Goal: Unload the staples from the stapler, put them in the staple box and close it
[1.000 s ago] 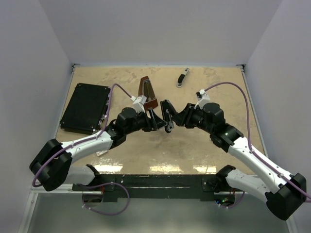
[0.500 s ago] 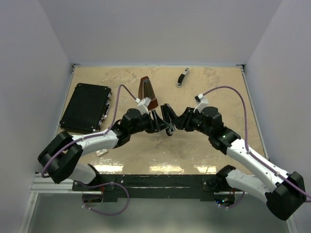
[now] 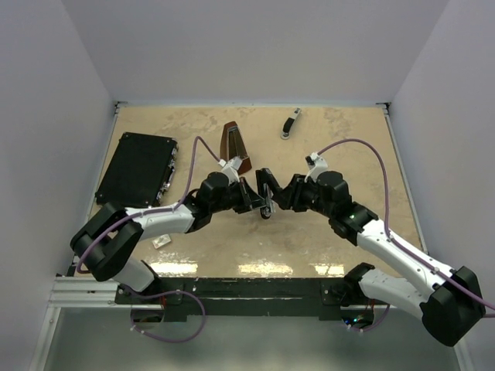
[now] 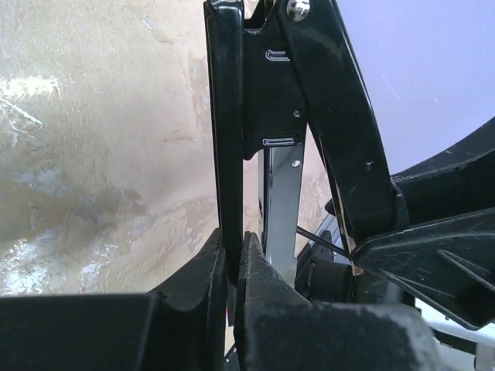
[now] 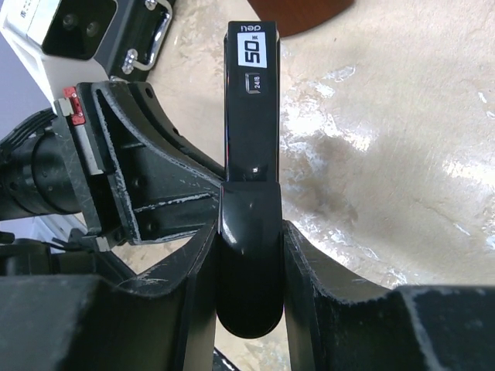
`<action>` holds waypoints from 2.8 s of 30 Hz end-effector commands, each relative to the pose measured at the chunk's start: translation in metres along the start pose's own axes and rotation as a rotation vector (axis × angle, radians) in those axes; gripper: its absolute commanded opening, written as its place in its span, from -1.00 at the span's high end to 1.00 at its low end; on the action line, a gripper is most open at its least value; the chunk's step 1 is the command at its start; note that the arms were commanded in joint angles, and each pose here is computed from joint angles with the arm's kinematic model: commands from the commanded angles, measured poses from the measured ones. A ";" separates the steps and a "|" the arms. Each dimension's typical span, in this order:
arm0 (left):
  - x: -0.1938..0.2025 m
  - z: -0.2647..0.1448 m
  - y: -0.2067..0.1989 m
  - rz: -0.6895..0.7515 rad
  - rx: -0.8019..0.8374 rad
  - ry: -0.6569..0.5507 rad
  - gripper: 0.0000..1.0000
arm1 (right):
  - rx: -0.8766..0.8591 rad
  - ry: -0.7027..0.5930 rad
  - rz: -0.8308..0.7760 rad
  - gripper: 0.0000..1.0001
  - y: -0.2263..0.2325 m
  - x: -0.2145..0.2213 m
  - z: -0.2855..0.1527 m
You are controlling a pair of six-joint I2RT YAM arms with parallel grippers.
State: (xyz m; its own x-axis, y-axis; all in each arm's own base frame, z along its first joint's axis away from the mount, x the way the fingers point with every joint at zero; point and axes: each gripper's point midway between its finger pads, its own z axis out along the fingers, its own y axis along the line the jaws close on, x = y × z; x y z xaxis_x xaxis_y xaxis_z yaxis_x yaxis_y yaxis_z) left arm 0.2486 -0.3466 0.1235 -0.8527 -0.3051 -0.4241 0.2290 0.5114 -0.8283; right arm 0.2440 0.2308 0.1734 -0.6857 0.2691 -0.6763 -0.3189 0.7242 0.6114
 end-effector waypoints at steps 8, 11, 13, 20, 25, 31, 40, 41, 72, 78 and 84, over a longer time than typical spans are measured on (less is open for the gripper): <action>-0.014 -0.016 -0.035 0.006 0.118 -0.079 1.00 | -0.143 -0.050 -0.086 -0.16 0.038 -0.024 -0.002; -0.020 -0.020 -0.037 0.004 0.106 -0.107 1.00 | -0.153 -0.032 -0.066 -0.24 0.030 -0.008 -0.002; -0.021 -0.021 -0.035 -0.005 0.094 -0.114 1.00 | -0.166 -0.036 -0.058 -0.26 0.029 -0.005 -0.001; -0.024 -0.022 -0.037 -0.012 0.094 -0.129 1.00 | -0.185 0.038 -0.051 -0.25 0.016 0.024 0.011; -0.027 -0.028 -0.036 -0.014 0.084 -0.150 1.00 | -0.168 -0.005 -0.045 0.30 0.014 0.019 0.005; -0.020 -0.043 0.002 0.109 -0.090 -0.147 1.00 | -0.074 -0.139 -0.016 0.77 0.015 -0.019 -0.017; -0.002 -0.081 0.064 0.331 -0.271 -0.139 1.00 | 0.040 -0.261 -0.089 0.78 0.027 -0.086 -0.025; 0.002 -0.084 0.065 0.347 -0.274 -0.123 1.00 | 0.057 -0.282 -0.090 0.77 0.026 -0.100 -0.023; 0.010 -0.088 0.034 0.643 -0.124 -0.003 1.00 | -0.132 -0.170 -0.166 -0.03 0.001 -0.114 0.121; 0.013 -0.086 0.010 0.729 -0.018 0.016 1.00 | -0.141 -0.164 -0.128 -0.06 -0.005 -0.115 0.138; -0.003 -0.078 0.014 0.768 -0.088 -0.012 1.00 | -0.169 -0.141 -0.064 -0.07 -0.007 -0.105 0.151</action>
State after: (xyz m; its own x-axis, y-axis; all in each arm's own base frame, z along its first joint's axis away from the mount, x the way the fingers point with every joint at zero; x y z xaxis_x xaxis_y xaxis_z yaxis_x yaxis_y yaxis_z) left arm 0.1852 -0.2403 0.0752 -0.6609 0.2164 -0.7186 0.5986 0.7295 -0.3309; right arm 0.4009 0.2907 0.1669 -0.6002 0.2570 -0.7575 -0.4826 0.6389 0.5991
